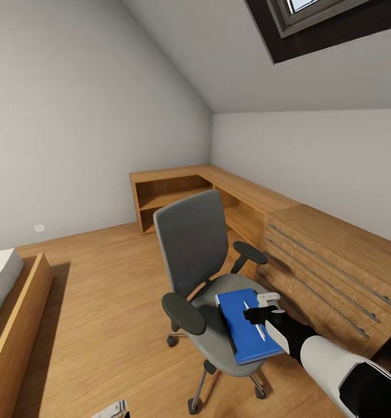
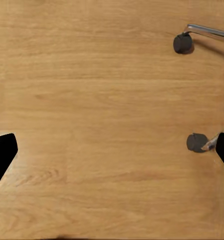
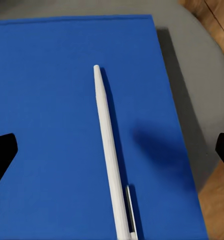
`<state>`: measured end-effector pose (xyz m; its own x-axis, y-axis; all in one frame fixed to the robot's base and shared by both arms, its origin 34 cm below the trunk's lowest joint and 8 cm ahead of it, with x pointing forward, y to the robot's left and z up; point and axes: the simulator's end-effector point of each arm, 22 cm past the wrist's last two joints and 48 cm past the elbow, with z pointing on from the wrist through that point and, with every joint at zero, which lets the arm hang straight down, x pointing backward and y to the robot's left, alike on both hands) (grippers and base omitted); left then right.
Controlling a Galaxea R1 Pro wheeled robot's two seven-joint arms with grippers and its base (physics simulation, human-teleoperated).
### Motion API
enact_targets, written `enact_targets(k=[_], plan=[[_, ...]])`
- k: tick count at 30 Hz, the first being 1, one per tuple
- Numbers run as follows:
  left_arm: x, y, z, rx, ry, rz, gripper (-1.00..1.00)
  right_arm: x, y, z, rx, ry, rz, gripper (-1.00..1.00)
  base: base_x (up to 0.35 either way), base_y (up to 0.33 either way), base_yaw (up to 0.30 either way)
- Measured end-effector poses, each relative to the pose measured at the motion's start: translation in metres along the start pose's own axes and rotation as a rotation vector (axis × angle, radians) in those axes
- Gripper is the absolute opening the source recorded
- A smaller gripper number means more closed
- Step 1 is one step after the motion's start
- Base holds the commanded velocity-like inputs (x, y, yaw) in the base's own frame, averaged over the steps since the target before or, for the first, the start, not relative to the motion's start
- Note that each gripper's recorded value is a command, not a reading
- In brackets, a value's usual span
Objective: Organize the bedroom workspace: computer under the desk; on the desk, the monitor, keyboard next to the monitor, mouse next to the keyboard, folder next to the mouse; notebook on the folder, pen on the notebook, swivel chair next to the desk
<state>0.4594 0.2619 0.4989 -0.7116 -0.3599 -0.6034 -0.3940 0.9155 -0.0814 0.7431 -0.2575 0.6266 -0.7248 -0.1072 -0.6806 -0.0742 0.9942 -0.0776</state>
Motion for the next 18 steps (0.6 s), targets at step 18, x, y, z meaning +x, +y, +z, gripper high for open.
enact_targets(k=[18], plan=[[-0.026,0.008,-0.026,0.135,-0.064,0.037,1.00,0.024,0.002,0.022,0.004,-0.004,0.000,1.00,0.000,0.000,0.000]])
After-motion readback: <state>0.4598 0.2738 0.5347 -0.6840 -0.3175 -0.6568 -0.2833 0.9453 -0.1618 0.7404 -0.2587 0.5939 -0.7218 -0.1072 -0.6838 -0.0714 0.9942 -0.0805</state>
